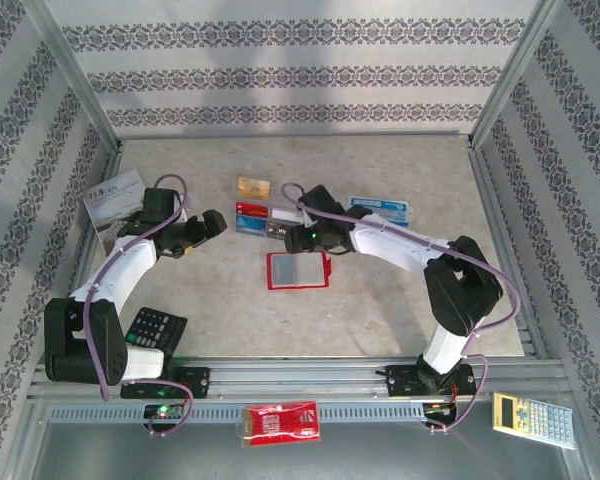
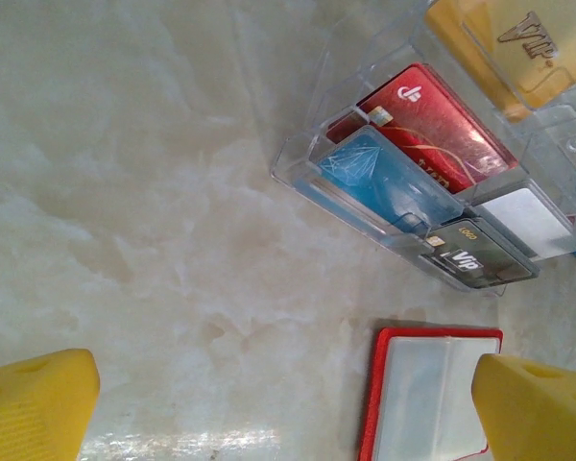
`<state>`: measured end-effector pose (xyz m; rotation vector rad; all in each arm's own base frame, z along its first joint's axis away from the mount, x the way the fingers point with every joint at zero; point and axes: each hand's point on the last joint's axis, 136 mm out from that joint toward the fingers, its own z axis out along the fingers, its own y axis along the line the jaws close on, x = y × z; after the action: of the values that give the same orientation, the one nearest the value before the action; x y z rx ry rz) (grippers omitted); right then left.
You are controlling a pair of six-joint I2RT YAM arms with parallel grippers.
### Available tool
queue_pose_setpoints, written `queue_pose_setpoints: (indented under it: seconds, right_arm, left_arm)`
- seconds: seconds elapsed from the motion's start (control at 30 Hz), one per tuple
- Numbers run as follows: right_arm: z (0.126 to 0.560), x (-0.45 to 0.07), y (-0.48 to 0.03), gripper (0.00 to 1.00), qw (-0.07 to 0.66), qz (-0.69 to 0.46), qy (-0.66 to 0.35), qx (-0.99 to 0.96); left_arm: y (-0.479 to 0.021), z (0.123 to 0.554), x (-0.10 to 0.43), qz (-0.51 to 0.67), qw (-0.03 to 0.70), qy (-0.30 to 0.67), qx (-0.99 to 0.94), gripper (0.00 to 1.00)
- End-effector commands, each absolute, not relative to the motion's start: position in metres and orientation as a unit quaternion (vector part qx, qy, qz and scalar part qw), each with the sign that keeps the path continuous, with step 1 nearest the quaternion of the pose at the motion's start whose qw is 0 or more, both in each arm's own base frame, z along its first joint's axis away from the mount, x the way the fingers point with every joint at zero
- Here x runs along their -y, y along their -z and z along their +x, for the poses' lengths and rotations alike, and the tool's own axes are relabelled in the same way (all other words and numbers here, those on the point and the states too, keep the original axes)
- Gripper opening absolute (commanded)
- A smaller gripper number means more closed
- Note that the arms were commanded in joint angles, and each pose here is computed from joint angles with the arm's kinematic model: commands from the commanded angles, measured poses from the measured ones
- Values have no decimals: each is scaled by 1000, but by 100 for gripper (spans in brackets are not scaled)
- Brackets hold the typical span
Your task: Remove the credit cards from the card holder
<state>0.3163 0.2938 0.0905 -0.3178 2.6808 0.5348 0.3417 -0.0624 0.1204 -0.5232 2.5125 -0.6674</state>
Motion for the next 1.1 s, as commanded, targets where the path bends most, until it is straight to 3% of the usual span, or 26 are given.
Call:
queue_pose_setpoints:
  seconds: [0.0, 0.47, 0.83, 1.07]
  right_arm:
    - [307, -309, -82, 66, 191, -49, -203, -959]
    - [299, -306, -24, 64, 149, -32, -106, -983]
    - [281, -267, 18, 59, 98, -34, -17, -994]
    - [274, -253, 32, 49, 83, -36, 15, -996]
  left_arm:
    - [-130, 347, 66, -196, 262, 266, -907, 100]
    - [-127, 345, 74, -186, 249, 288, -906, 100]
    - [-120, 341, 94, -170, 222, 313, -908, 92]
    - [-104, 330, 122, -154, 180, 331, -913, 80]
